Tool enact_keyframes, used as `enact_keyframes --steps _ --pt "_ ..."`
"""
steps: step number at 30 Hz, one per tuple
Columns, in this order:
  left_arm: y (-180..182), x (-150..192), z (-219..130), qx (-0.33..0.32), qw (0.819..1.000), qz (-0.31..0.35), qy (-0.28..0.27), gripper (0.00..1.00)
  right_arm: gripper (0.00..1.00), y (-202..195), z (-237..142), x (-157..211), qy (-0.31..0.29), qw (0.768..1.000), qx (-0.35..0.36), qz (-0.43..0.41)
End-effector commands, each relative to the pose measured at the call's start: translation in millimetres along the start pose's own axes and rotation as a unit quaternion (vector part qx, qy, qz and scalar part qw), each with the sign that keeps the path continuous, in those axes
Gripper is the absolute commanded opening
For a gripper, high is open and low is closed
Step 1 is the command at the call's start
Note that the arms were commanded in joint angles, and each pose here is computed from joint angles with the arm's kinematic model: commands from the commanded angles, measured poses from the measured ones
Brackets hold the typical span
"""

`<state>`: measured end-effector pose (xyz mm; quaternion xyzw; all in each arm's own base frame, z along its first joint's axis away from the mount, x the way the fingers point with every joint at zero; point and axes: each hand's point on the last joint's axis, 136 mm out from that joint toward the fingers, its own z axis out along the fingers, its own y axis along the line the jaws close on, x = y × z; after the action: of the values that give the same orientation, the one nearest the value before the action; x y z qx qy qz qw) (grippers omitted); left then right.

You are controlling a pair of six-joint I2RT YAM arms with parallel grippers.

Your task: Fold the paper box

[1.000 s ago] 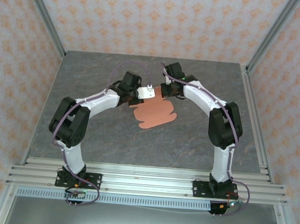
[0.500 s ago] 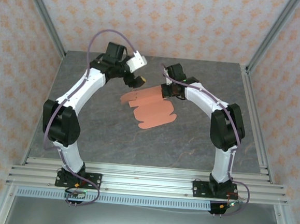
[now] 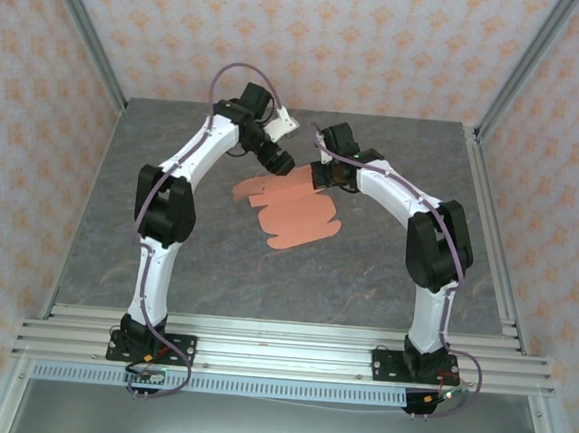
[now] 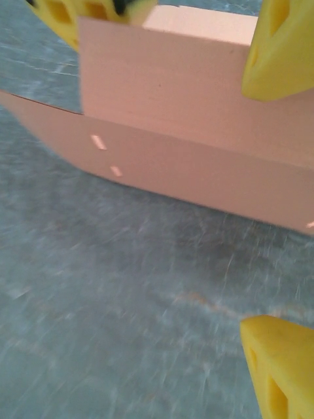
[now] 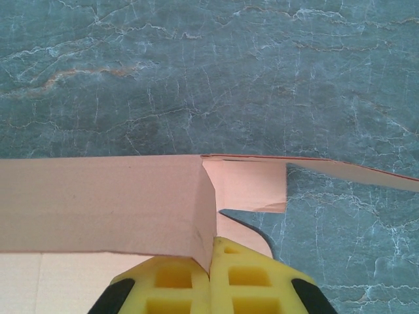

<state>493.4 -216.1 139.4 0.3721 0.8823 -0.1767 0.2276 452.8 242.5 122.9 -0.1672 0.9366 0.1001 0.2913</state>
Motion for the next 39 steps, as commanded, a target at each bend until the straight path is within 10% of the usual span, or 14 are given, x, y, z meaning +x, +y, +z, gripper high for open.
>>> enact_keyframes --steps 1,20,29,39 --pt "-15 4 -16 0.017 1.000 0.006 0.021 0.85 0.00 2 -16 -9 -0.022 1.000 -0.004 0.005" --pt "-45 14 -26 0.091 0.995 0.035 0.032 0.99 0.00 3 -14 -7 0.010 1.000 0.000 0.024" --pt "-53 21 -18 0.115 0.992 0.041 0.042 0.97 0.00 6 -18 -7 0.015 0.999 0.003 0.038" --pt "-45 32 3 -0.008 0.989 0.129 0.077 0.76 0.00 5 -8 1 0.019 0.998 0.006 0.060"
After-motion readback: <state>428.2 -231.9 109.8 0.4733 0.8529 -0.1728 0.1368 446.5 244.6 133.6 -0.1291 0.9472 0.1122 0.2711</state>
